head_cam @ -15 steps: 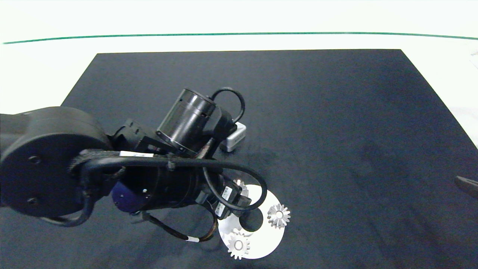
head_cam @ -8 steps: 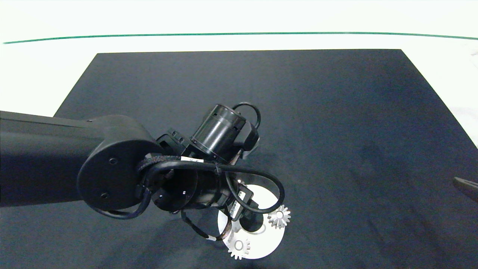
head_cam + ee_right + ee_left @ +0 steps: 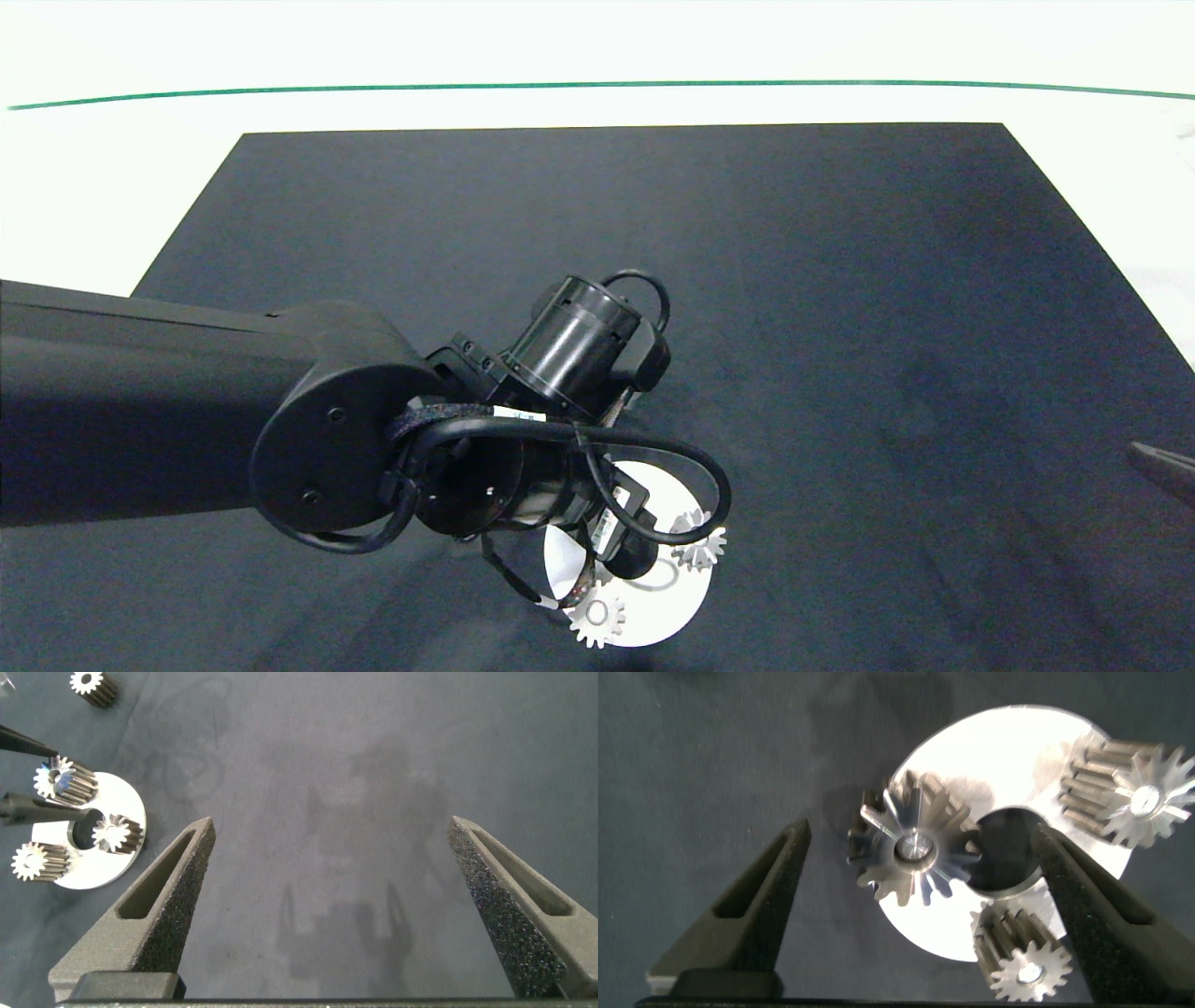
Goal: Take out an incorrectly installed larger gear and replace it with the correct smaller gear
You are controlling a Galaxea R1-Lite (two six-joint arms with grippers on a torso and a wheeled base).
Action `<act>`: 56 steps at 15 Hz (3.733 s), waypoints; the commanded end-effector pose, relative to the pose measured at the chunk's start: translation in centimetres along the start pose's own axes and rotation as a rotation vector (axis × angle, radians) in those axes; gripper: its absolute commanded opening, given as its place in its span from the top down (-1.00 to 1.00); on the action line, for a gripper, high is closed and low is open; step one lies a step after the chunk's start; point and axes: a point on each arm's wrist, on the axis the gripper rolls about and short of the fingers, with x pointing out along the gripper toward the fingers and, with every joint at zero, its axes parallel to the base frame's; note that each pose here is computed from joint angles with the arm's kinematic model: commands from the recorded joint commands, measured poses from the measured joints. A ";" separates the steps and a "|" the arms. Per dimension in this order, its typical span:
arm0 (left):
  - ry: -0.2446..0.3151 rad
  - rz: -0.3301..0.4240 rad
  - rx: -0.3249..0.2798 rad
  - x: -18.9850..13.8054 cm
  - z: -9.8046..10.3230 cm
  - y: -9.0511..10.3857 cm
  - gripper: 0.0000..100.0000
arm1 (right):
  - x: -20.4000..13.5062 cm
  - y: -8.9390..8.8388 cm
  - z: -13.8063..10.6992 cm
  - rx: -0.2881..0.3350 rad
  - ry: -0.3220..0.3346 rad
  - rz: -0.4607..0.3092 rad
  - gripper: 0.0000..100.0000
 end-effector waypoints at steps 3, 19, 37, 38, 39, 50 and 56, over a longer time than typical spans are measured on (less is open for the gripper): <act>0.000 -0.002 -0.030 -0.1 0.0 -0.2 -0.69 | 0.2 0.0 -0.1 0.000 0.008 0.002 -1.00; -0.013 0.000 -0.044 -0.6 0.0 0.0 -0.03 | 0.6 0.0 -0.4 0.000 0.029 0.002 -1.00; -0.099 0.042 -0.115 -8.5 -1.7 4.3 0.38 | 0.9 0.0 -0.7 -0.001 0.046 0.005 -1.00; -0.099 0.042 -0.118 -8.5 -1.7 4.3 0.38 | 0.9 0.0 -0.7 -0.001 0.046 0.003 -1.00; -0.093 0.042 -0.119 -8.4 -1.8 4.3 0.38 | 0.9 0.0 -0.7 -0.001 0.046 0.003 -1.00; -0.093 0.016 -0.094 -5.7 -0.2 2.5 -1.00 | 1.0 0.0 -0.8 -0.006 0.052 0.005 -1.00; -0.082 -0.011 -0.070 -2.9 0.5 0.4 -1.00 | 1.0 0.0 -1.0 -0.026 0.052 0.007 -1.00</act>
